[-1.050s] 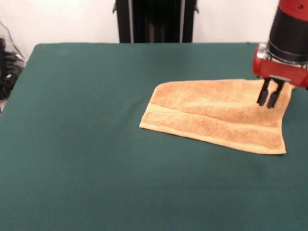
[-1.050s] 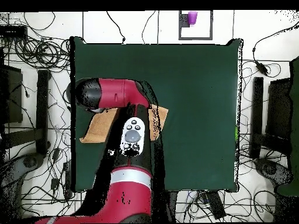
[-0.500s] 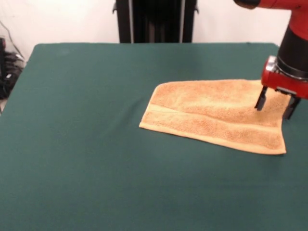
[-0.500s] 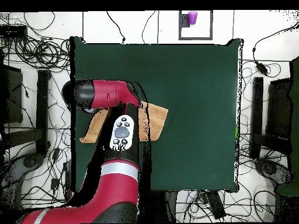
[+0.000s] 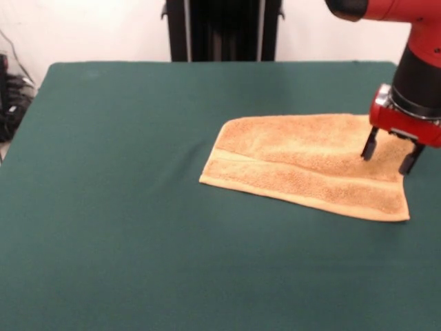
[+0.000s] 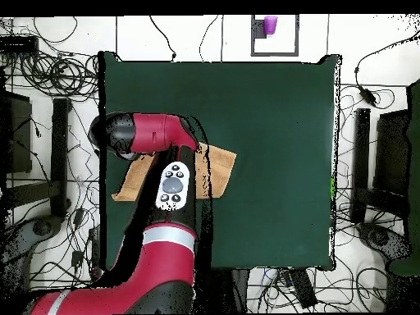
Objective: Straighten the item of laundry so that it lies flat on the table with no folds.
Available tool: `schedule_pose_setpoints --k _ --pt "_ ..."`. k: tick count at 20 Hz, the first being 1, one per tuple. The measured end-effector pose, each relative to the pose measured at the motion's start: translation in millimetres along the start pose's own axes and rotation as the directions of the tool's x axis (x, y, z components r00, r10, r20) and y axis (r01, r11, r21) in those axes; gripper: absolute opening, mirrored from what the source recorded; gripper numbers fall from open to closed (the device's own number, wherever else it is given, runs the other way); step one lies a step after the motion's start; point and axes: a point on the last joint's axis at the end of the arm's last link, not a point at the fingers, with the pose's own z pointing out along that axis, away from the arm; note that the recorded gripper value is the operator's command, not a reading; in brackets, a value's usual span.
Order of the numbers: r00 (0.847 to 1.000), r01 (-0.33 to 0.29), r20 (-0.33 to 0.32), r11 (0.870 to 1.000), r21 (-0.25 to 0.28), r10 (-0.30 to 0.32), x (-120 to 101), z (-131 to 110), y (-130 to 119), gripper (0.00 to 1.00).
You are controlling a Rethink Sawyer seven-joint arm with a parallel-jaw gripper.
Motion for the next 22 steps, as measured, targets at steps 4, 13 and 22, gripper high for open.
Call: schedule_pose_setpoints --k 4,13,22 --pt "1.000 -0.009 -0.002 1.000 -0.003 0.009 -3.4 0.0 -2.3 1.00" --pt "1.000 -0.027 -0.003 1.000 -0.007 0.027 -13.1 -1.0 -8.9 1.00" --pt "0.997 -0.060 -0.045 0.998 -0.024 0.059 -15.4 -11.2 -4.8 1.00"
